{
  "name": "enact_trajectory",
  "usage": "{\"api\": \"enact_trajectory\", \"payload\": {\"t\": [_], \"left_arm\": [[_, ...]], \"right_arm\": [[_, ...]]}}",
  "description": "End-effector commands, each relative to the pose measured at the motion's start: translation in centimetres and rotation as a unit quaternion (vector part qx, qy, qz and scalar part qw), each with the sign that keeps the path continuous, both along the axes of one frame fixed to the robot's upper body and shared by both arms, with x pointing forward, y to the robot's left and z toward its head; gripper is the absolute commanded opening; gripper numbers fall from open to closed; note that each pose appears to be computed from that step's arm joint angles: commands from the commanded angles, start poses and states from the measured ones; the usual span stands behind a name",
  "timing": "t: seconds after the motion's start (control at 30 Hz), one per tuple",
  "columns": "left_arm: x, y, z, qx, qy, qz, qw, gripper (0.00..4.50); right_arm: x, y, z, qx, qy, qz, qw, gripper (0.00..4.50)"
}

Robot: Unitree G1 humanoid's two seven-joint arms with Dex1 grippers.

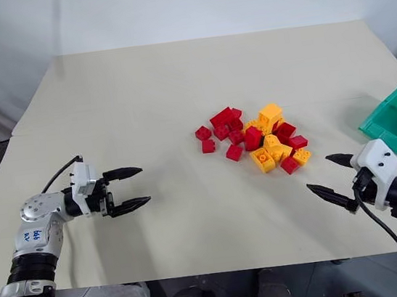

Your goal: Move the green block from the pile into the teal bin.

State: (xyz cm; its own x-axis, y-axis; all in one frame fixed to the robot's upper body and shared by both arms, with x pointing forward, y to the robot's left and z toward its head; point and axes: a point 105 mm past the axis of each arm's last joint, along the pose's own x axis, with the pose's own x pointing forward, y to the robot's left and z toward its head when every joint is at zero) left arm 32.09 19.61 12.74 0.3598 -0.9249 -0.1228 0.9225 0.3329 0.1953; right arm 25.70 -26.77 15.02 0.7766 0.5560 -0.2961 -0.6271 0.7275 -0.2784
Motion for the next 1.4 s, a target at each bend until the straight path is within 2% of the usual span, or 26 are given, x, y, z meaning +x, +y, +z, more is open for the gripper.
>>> {"api": "enact_trajectory", "payload": {"t": [0.03, 0.17, 0.33, 0.43, 0.5, 0.6, 0.77, 0.97, 1.03, 1.2, 1.3, 1.4], "left_arm": [[0.6, 0.1, 1.2, 0.006, -0.024, 0.006, 1.000, 4.50], [1.2, -0.1, 1.5, -0.008, 0.000, 0.018, 1.000, 4.50], [1.2, -0.6, 1.8, -0.001, -0.008, 0.019, 1.000, 4.50], [1.1, -0.9, 2.1, -0.011, -0.011, 0.007, 1.000, 4.50], [1.0, -1.3, 2.7, -0.023, -0.019, -0.008, 1.000, 4.50], [1.8, -2.0, 3.6, -0.039, -0.038, -0.006, 0.999, 4.50], [1.8, -3.1, 3.5, -0.036, -0.033, -0.031, 0.998, 4.50], [1.5, -4.8, 4.5, -0.064, -0.039, -0.085, 0.993, 4.50], [1.2, -5.1, 5.0, -0.082, -0.038, -0.110, 0.990, 4.50], [1.6, -5.5, 4.8, -0.072, -0.046, -0.114, 0.990, 4.50], [1.6, -6.0, 4.8, -0.076, -0.047, -0.117, 0.989, 4.50], [1.6, -6.1, 4.7, -0.077, -0.048, -0.117, 0.989, 4.50]], "right_arm": [[0.1, -0.1, 1.3, 0.005, -0.024, -0.007, 1.000, 4.46], [0.3, -0.2, 1.5, 0.014, -0.023, -0.024, 0.999, 4.46], [0.4, 0.4, 2.3, 0.028, -0.036, -0.051, 0.998, 4.46], [0.4, 2.1, 2.7, 0.032, -0.035, -0.054, 0.997, 4.46], [0.4, 3.5, 3.4, 0.062, -0.038, -0.047, 0.996, 4.46], [0.7, 6.1, 4.0, 0.106, -0.042, -0.035, 0.993, 3.87], [1.6, 11.1, 4.1, 0.130, -0.027, 0.026, 0.991, 2.15], [6.5, 16.3, 3.8, 0.172, -0.023, 0.054, 0.983, 0.04], [7.6, 17.1, 3.6, 0.177, -0.023, 0.057, 0.982, 0.01], [11.7, 17.4, 2.2, 0.194, -0.023, 0.021, 0.981, 0.01], [14.8, 15.1, 1.7, 0.186, -0.051, -0.055, 0.980, 0.01], [15.9, 13.1, 2.8, 0.189, -0.082, -0.086, 0.975, 0.01]]}}
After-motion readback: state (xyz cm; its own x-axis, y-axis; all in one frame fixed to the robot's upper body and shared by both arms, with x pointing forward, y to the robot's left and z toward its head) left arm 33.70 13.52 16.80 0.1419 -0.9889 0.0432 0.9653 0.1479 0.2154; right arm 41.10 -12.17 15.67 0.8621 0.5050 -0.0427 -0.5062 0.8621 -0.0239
